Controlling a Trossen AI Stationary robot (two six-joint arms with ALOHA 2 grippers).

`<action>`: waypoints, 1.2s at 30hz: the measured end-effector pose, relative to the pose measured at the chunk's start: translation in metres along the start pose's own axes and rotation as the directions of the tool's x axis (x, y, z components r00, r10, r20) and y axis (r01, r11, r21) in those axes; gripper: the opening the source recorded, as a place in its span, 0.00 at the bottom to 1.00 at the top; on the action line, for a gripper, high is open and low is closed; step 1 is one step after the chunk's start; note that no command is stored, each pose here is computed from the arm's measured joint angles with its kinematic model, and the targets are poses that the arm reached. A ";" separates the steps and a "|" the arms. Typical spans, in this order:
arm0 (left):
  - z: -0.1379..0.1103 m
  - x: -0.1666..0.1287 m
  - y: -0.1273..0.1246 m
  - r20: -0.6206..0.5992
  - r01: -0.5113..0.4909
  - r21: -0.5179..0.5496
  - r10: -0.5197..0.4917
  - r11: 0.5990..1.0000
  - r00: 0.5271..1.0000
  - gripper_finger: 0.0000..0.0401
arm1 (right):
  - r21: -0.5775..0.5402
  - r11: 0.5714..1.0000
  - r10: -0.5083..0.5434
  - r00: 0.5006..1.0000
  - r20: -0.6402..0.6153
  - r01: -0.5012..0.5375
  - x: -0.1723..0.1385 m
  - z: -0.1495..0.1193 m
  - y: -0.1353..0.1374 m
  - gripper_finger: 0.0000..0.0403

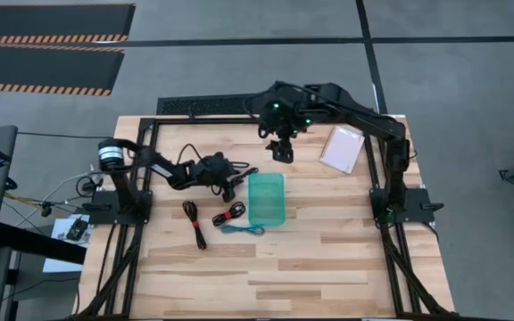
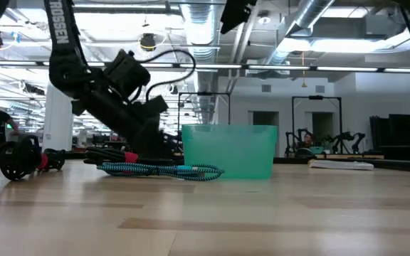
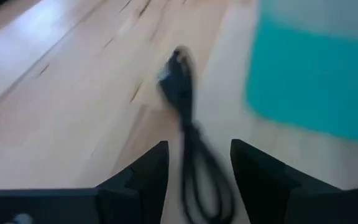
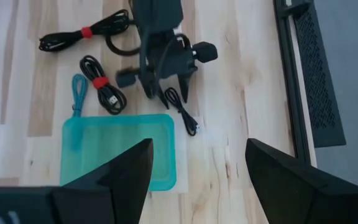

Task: Pick and place USB-C Cables
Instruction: Put the top black charger cable into the green bin

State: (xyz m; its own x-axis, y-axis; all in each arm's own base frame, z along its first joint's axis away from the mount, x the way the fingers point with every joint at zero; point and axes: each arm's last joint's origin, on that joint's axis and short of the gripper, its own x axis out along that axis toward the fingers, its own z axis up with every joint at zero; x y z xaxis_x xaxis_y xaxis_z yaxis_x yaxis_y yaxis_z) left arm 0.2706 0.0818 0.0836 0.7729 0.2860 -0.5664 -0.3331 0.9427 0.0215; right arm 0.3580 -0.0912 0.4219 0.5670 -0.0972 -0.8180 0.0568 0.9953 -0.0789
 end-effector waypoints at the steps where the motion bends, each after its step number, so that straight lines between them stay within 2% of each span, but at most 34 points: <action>1: -0.001 0.002 0.000 -0.001 -0.021 -0.001 0.021 1.000 1.000 0.41 | 0.000 1.000 0.001 1.000 0.002 -0.001 -0.001 0.000 0.001 0.70; 4: -0.006 0.006 0.000 -0.020 -0.042 0.000 0.042 0.999 0.999 0.40 | 0.003 1.000 0.005 1.000 0.009 -0.005 -0.004 0.000 0.004 0.70; 7: -0.010 0.008 0.000 -0.037 -0.044 -0.019 0.043 0.999 0.998 0.33 | -0.001 1.000 0.011 1.000 0.008 -0.011 -0.004 0.001 0.008 0.70; 13: -0.012 0.009 0.000 -0.049 -0.038 -0.049 0.035 0.998 0.998 0.05 | -0.003 1.000 0.024 1.000 0.001 -0.024 -0.003 0.002 0.018 0.70; 14: -0.012 0.009 0.000 -0.050 -0.040 -0.059 0.037 0.997 0.998 0.03 | 0.000 1.000 0.023 1.000 -0.004 -0.023 -0.003 0.002 0.020 0.70; 21: -0.010 0.007 0.000 -0.055 -0.044 -0.114 0.038 0.993 0.998 0.01 | -0.017 0.999 0.028 0.996 -0.088 -0.030 -0.004 -0.005 0.029 0.70; 25: -0.004 -0.003 0.002 -0.084 -0.062 -0.123 0.052 0.991 0.995 0.01 | -0.018 0.999 0.031 0.995 -0.093 -0.033 -0.010 -0.008 0.030 0.70; 31: 0.004 -0.030 0.007 -0.180 -0.171 -0.064 0.157 0.983 0.971 0.00 | 0.023 0.999 0.026 0.999 -0.042 -0.025 -0.041 -0.015 0.032 0.70; 36: 0.016 -0.056 0.014 -0.169 -0.240 -0.042 0.230 0.970 0.958 0.00 | 0.100 0.995 -0.002 1.000 0.029 -0.001 -0.076 -0.024 0.035 0.70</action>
State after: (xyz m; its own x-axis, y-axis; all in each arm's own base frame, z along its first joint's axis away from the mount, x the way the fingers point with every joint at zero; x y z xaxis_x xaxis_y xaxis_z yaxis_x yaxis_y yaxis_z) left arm 0.2313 0.0816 0.1287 0.5732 0.4619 -0.6769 -0.5315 0.8383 0.1220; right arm 0.2970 -0.0488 0.4674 0.5908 -0.0992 -0.8007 0.1379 0.9902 -0.0210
